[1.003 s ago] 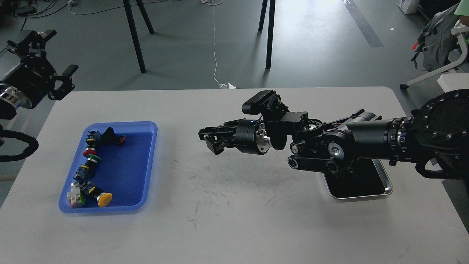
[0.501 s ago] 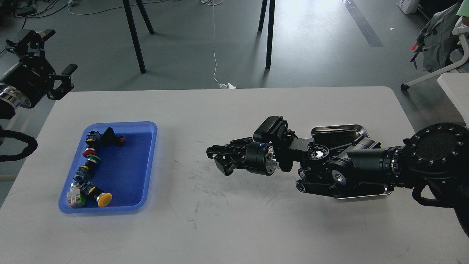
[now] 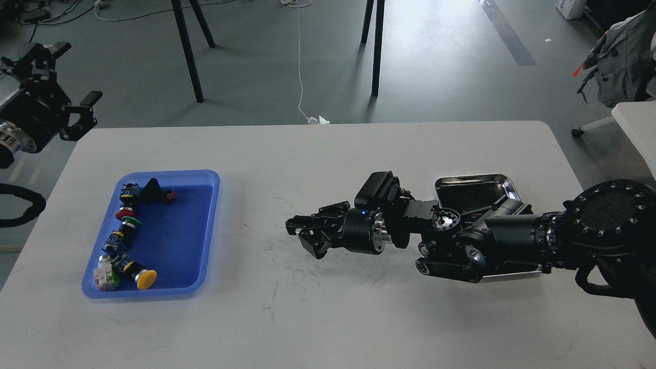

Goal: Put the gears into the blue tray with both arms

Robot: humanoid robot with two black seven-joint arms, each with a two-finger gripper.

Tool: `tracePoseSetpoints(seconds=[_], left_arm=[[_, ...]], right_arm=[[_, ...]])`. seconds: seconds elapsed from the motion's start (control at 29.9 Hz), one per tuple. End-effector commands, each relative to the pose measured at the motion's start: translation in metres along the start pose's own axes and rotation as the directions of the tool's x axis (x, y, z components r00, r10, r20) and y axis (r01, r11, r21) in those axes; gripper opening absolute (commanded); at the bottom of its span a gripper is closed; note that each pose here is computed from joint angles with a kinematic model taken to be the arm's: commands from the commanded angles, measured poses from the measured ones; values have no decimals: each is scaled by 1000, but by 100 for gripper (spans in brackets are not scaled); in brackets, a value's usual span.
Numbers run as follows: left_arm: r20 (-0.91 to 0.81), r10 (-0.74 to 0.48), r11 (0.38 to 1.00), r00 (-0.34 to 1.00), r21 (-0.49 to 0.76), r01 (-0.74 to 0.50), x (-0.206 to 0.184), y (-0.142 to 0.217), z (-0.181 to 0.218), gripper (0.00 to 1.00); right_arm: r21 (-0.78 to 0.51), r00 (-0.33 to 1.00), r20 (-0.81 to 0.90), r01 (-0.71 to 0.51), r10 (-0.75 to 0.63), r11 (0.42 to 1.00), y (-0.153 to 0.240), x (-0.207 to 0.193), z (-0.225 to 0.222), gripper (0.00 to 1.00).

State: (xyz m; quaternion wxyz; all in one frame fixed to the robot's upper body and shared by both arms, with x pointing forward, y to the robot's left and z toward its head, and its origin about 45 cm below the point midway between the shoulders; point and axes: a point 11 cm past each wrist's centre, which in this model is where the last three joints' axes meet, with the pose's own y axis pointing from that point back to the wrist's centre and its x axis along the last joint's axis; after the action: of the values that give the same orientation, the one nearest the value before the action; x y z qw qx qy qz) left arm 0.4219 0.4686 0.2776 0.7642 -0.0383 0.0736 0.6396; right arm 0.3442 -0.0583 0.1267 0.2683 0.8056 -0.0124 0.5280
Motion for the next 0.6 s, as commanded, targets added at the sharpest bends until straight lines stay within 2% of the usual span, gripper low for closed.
tracePoseSetpoints(seconds=[0.0, 0.27, 0.47, 0.57], left_arm=[[-62, -14, 1000, 998, -24, 12, 4, 8, -2, 99], [-92, 12, 998, 996, -62, -18, 11, 15, -2, 99], [-90, 35, 996, 995, -82, -42, 20, 20, 3, 99], [-109, 54, 995, 993, -74, -63, 25, 26, -7, 99]], right_arm=[[2, 1000, -1, 2, -2, 1000, 0, 0, 0, 1], [7, 1000, 1, 8, -8, 1000, 0, -1, 0, 1], [9, 1000, 2, -13, 13, 1000, -1, 4, -1, 16], [10, 1000, 4, -21, 21, 1000, -2, 6, -1, 21]])
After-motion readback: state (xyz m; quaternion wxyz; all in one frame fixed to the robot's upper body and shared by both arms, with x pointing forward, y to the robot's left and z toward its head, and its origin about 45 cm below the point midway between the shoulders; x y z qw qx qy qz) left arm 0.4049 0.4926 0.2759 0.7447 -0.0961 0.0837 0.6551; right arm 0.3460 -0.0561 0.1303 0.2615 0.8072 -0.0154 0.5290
